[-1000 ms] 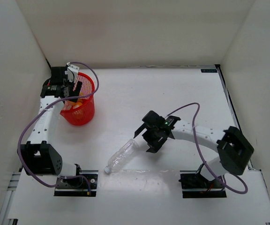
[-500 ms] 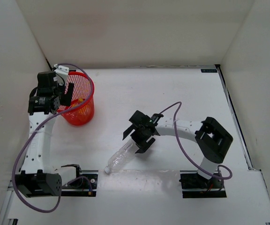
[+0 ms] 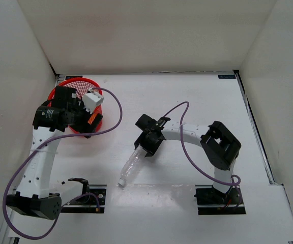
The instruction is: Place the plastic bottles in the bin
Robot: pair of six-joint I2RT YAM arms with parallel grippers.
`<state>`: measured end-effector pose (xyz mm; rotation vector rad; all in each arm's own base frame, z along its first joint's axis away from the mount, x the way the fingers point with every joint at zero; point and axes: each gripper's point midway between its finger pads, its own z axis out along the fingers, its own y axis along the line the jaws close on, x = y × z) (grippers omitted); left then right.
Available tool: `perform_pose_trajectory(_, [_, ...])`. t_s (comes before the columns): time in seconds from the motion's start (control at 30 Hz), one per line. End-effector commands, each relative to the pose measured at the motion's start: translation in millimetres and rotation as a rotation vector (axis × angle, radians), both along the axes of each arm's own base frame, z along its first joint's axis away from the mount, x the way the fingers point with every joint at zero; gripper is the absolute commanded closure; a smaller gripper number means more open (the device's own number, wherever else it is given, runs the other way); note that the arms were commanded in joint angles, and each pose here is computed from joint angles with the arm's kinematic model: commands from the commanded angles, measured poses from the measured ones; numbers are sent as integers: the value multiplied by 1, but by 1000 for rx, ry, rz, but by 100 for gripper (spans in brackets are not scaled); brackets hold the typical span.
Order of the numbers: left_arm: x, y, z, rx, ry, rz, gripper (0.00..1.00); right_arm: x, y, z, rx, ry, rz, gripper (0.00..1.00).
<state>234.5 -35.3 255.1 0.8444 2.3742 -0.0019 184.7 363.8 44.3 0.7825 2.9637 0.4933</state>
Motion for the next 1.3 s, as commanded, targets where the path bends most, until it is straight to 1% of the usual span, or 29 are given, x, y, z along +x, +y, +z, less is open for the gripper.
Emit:
perform_pose_trajectory(0.0, [-28, -31, -4, -112, 100, -121, 0, 19, -6, 8, -7, -73, 80, 91])
perform_pose_trajectory(0.03, [-28, -36, -7, -121, 116, -137, 0, 21, -4, 12, 6, -113, 144, 92])
perform_pose_trajectory(0.07, [-28, -43, -10, -143, 136, -139, 0, 34, 1, 23, 43, -182, 167, 94])
perform_pose_trajectory(0.13, [-27, -55, -16, -182, 172, -157, 0, 45, -1, 32, 53, -288, 274, 95])
perform_pose_trajectory(0.17, [-27, -61, -14, -195, 166, -183, 0, 58, 7, 52, 117, -386, 297, 97])
perform_pose_trajectory(0.23, [-32, -75, -14, -243, 191, -230, 0, 72, 7, 69, 168, -506, 362, 98])
perform_pose_trajectory(0.27, [-31, -82, -14, -258, 198, -254, 0, 77, 0, 79, 207, -552, 365, 99])
perform_pose_trajectory(0.3, [-33, -88, -15, -288, 217, -272, 0, 88, 10, 98, 289, -636, 370, 100])
perform_pose_trajectory(0.4, [-32, -97, -17, -301, 244, -298, 0, 100, 14, 135, 446, -712, 386, 100])
perform_pose_trajectory(0.47, [-29, -102, -21, -295, 270, -314, 0, 103, 15, 145, 501, -724, 401, 100])
perform_pose_trajectory(0.5, [-27, -103, -19, -296, 266, -315, 0, 101, 20, 162, 556, -766, 418, 100])
perform_pose_trajectory(0.6, [-25, -114, -11, -333, 279, -340, 0, 106, 23, 192, 623, -837, 366, 100])
perform_pose_trajectory(0.63, [-27, -120, -5, -354, 271, -366, 0, 112, 23, 217, 664, -907, 320, 100])
perform_pose_trajectory(0.73, [-19, -125, 9, -374, 239, -371, 0, 117, 22, 252, 733, -994, 270, 100])
perform_pose_trajectory(0.77, [-16, -127, 14, -381, 221, -368, 0, 119, 23, 262, 757, -995, 238, 100])
perform_pose_trajectory(0.87, [-8, -130, 23, -392, 184, -369, 0, 118, 25, 276, 802, -990, 218, 100])
perform_pose_trajectory(0.93, [-2, -128, 20, -373, 176, -346, 0, 113, 29, 280, 831, -968, 203, 100])
perform_pose_trajectory(1.03, [-3, -125, 6, -357, 209, -332, 0, 110, 32, 284, 871, -943, 169, 100])
perform_pose_trajectory(1.23, [-1, -133, 5, -395, 215, -347, 0, 98, 42, 290, 956, -883, 151, 100])
perform_pose_trajectory(1.27, [1, -134, 3, -394, 224, -345, 0, 97, 42, 296, 976, -897, 160, 100])
